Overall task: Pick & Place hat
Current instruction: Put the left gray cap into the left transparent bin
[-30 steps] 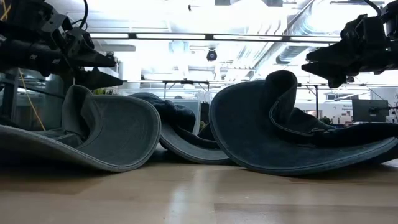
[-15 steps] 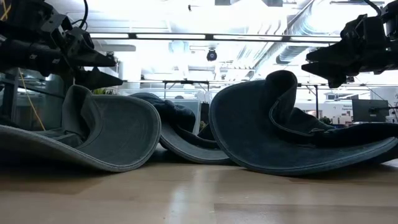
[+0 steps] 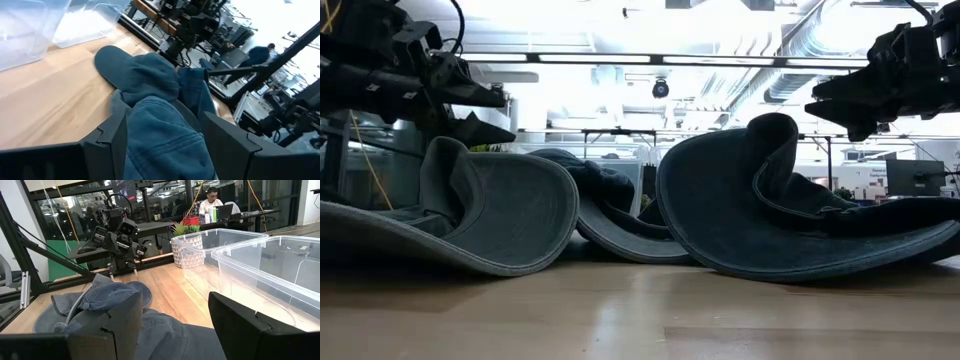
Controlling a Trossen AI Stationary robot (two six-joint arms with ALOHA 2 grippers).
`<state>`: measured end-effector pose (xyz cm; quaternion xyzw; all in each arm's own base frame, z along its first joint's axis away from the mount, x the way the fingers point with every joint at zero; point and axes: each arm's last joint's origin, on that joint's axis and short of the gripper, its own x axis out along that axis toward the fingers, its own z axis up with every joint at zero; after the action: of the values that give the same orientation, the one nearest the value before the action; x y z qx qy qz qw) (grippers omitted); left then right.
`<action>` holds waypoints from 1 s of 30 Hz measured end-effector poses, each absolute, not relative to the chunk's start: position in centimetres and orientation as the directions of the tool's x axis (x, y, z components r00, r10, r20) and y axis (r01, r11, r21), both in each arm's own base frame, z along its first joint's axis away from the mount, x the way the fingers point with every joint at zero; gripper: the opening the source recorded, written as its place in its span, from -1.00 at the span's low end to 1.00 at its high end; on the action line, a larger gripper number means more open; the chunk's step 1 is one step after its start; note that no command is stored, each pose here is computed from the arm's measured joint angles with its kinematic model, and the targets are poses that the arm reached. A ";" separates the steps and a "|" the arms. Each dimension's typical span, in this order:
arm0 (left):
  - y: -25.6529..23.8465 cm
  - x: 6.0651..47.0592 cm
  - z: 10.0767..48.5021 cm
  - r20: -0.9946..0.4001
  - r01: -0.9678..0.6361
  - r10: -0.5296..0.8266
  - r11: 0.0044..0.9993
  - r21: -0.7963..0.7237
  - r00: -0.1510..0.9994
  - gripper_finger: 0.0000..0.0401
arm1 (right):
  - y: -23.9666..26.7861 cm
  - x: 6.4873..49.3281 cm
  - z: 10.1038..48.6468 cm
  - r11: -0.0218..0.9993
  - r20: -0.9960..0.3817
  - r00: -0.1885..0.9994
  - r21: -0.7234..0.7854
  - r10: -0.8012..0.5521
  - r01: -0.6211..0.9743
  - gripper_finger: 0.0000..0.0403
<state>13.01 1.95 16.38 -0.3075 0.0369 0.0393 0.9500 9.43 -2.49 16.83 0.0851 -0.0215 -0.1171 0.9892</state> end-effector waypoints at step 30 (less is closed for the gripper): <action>1.8 14.0 29.7 -0.107 -0.021 -0.060 0.778 -0.628 0.992 0.00 | -2.5 9.4 16.8 0.958 0.024 0.972 0.173 -0.235 0.228 0.10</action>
<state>14.02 1.81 29.72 -0.3329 0.0605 -0.0104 0.9410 9.43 -2.49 16.84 0.0849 -0.0223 -0.1170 0.9892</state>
